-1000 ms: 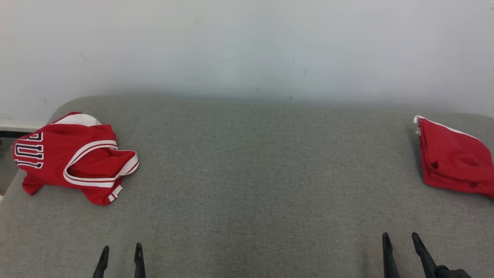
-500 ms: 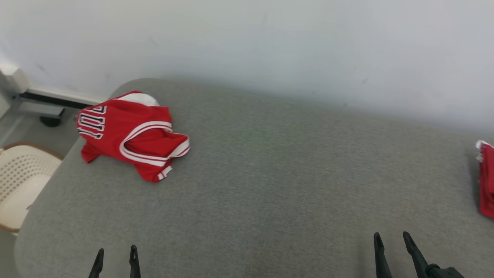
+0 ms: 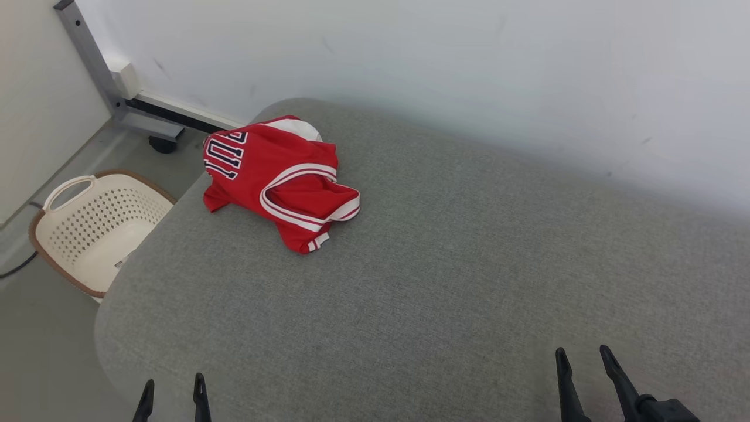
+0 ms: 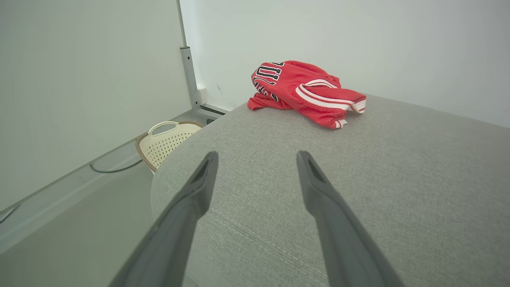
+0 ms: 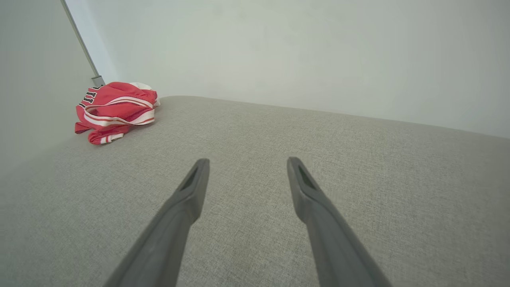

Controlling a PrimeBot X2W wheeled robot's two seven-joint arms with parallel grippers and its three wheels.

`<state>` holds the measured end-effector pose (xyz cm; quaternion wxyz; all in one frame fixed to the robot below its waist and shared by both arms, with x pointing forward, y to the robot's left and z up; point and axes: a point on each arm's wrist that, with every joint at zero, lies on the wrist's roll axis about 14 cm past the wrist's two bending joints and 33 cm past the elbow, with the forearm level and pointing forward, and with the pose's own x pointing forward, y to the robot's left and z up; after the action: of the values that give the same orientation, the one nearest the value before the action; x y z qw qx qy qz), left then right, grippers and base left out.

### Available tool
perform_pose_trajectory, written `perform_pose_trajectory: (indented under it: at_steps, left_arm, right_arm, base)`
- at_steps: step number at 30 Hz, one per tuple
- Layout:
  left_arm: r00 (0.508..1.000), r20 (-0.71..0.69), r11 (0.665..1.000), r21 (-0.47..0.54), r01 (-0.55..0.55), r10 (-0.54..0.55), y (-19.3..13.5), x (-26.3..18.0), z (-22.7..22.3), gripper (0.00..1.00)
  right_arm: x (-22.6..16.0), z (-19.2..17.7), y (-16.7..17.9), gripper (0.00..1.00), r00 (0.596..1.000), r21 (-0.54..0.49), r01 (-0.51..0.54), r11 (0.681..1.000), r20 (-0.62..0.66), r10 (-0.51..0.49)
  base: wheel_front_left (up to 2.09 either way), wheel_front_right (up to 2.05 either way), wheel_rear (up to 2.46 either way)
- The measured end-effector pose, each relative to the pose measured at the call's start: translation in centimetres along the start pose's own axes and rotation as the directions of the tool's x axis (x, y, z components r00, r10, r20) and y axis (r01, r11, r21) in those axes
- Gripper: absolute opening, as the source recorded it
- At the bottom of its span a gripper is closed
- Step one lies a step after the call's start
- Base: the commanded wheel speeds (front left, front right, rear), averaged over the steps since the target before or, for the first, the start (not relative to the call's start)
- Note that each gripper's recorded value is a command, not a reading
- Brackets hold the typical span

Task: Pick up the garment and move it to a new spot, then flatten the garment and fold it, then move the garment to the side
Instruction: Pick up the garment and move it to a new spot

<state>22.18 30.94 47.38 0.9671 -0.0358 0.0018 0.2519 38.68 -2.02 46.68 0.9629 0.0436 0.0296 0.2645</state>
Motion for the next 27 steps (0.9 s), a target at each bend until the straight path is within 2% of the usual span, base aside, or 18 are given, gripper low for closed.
perform_pose_trajectory:
  at_steps: [5,13,19,27]
  left_arm:
    - [0.999,-0.005,0.999,-0.002,-0.035,0.035,0.9,-0.6,-0.1,1.00]
    - [1.000,-0.012,1.000,0.000,-0.022,0.022,0.4,-0.3,-0.3,1.00]
    - [1.000,0.026,0.999,-0.043,-0.002,0.003,-0.6,2.0,1.0,1.00]
    - [0.991,0.110,0.995,-0.057,0.077,-0.070,-3.6,8.5,4.1,1.00]
  right_arm:
    - [0.5,-0.2,1.0,1.00,0.999,0.001,-0.031,1.000,-0.005,0.031]
    - [0.1,-0.3,0.5,1.00,1.000,0.003,-0.016,1.000,-0.009,0.016]
    - [0.4,0.4,0.1,1.00,1.000,-0.004,-0.005,1.000,0.017,0.005]
    - [0.9,2.4,-1.8,1.00,0.996,-0.005,0.047,0.999,0.082,-0.047]
  base:
    - [0.00,0.00,0.00]
    - [0.00,0.00,0.00]
    - [0.00,0.00,0.00]
    - [0.00,0.00,0.00]
